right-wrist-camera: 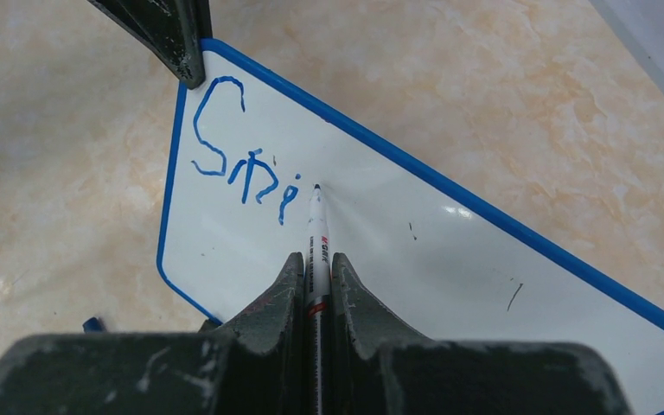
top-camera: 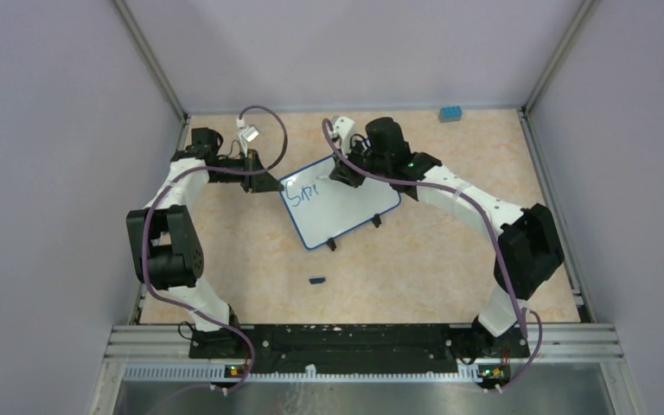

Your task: Write a sentence on the whiteboard

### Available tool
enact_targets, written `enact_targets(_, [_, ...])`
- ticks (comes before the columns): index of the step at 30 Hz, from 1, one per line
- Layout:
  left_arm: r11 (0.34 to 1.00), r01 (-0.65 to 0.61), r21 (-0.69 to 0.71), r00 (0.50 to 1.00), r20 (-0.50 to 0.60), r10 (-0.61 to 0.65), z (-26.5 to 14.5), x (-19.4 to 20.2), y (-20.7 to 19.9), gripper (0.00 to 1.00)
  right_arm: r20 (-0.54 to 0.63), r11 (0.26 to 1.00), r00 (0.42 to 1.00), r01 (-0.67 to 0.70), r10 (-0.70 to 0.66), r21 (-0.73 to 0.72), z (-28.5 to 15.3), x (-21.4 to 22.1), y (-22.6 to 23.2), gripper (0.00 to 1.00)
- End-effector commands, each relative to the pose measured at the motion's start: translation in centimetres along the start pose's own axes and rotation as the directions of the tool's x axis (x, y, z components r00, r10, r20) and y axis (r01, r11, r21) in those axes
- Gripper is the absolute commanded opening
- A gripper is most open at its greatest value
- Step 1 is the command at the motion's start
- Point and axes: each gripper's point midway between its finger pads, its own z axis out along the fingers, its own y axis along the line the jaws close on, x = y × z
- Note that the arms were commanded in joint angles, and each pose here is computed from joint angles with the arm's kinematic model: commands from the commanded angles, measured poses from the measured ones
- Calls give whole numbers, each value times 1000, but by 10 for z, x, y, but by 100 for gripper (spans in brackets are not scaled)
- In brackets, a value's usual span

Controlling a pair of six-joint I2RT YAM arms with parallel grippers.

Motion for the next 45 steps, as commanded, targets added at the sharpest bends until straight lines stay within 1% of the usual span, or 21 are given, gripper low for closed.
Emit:
enact_targets(1, [997,-71,-8,998,-3,70,0,-6,-8,0,72,999,997,34,-36,22,4,-29,-7,0])
enact_targets(7, [998,-64,-8,998,-6,64,0,-4,-7,0,61,999,997,33,-35,35,8,-25,-11,0])
enact_targets(32, [998,-62,-12,998,-9,61,1,-3,-4,0,-22,1000,1000,17,-17,7,0,23,4,0])
enact_targets(40, [998,-63,-13,998,-9,62,1,-4,-4,0,-29,999,999,30,-29,23,-8,24,3,0])
enact_targets(45, [998,-63,-13,998,-9,63,1,-4,-4,0,-13,998,999,37,-37,46,-14,14,-3,0])
